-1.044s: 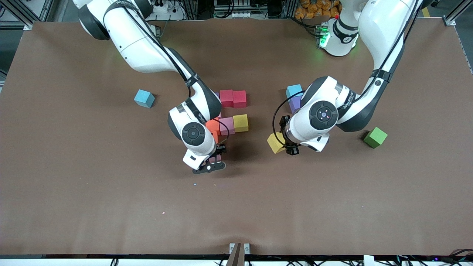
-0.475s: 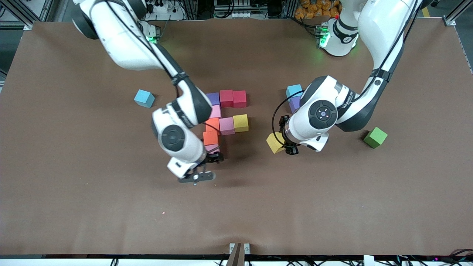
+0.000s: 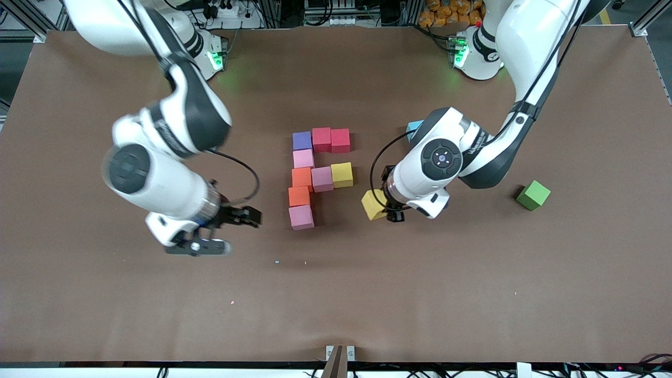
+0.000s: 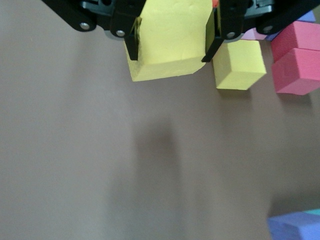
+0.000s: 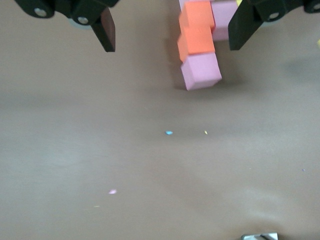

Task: Arrange 11 blocks into digit 3
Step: 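Release the pink cube and withdraw the right gripper from the cluster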

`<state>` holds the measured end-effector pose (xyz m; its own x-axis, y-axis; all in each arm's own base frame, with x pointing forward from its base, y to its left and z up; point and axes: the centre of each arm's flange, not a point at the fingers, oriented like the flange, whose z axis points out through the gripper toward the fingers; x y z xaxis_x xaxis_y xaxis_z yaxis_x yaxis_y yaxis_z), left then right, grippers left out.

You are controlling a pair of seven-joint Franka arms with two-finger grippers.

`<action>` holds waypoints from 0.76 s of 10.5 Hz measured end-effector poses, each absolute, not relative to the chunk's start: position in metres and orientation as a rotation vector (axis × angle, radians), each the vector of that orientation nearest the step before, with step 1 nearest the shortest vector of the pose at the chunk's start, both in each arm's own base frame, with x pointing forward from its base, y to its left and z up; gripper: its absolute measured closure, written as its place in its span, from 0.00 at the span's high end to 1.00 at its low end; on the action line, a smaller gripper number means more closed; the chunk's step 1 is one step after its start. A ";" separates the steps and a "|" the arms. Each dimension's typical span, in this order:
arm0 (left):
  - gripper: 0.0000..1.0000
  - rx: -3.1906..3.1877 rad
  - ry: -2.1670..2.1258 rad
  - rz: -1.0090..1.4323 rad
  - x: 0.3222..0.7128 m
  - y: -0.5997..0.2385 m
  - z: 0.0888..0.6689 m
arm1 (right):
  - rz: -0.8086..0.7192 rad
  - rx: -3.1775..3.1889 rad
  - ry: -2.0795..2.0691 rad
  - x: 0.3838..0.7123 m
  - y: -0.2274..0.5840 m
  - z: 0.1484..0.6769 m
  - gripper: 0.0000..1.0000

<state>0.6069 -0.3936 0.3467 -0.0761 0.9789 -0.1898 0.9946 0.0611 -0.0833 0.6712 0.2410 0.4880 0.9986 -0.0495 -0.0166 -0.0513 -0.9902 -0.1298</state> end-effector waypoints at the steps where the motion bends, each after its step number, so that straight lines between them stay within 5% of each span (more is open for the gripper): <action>1: 0.55 2.086 2.162 -0.284 0.613 -0.397 0.340 | 0.029 -3.020 0.075 0.665 0.209 0.516 1.00; 5: 0.55 2.279 1.874 -0.181 0.614 -0.427 0.299 | -0.041 -3.046 0.099 0.636 0.078 0.603 1.00; 8: 0.55 2.368 1.760 -0.195 0.589 -0.468 0.251 | 0.015 -3.050 0.250 0.580 0.009 0.638 1.00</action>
<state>0.5886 -0.4675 0.2507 0.2890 0.9330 -0.2143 0.9573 -0.2806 0.0694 0.5804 0.0085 0.6376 0.9866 -0.1621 -0.0164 -0.1629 -0.9834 -0.0801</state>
